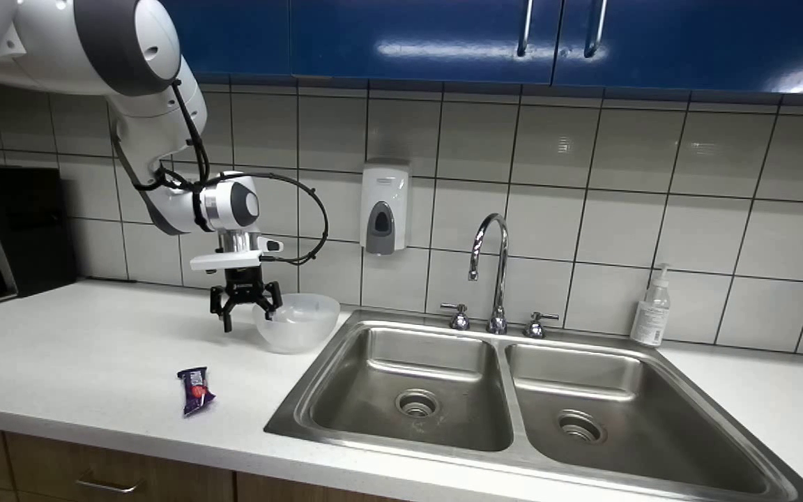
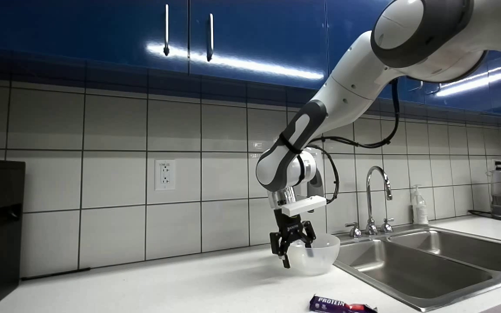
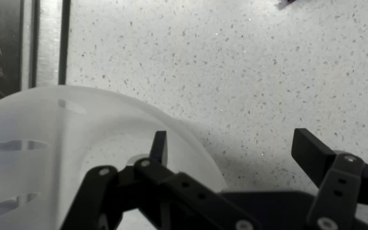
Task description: Put the bowl inside the sink
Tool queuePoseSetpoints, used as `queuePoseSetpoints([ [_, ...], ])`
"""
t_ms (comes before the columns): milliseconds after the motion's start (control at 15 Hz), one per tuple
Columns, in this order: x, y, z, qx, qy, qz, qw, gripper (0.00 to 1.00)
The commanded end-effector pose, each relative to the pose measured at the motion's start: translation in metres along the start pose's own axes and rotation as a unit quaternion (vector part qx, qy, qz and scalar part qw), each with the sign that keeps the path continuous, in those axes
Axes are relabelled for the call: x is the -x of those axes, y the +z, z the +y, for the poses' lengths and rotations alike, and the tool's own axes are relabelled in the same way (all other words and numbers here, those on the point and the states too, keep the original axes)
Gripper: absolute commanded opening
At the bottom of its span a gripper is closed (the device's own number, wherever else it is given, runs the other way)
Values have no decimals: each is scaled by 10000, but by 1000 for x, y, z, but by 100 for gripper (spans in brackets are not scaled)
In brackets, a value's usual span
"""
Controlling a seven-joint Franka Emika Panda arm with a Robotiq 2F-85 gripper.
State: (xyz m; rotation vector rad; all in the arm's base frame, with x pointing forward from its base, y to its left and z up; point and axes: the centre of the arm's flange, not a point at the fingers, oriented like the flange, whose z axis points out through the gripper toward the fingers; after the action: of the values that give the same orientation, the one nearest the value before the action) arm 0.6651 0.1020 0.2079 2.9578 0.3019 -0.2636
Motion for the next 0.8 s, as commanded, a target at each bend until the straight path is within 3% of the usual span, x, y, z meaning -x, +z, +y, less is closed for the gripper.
queuePoseSetpoints([
  [0,-4,-6,0,-25,-38,195,9998,100],
  [200,-6,-6,1,-24,-35,249,9997,100],
  [267,-7,-6,1,-26,-35,260,9997,93],
  [333,-7,-6,1,-24,-38,281,9996,72],
  [467,-7,-7,1,-19,-31,313,9995,67],
  [733,-6,-8,3,-17,-14,372,9993,35],
])
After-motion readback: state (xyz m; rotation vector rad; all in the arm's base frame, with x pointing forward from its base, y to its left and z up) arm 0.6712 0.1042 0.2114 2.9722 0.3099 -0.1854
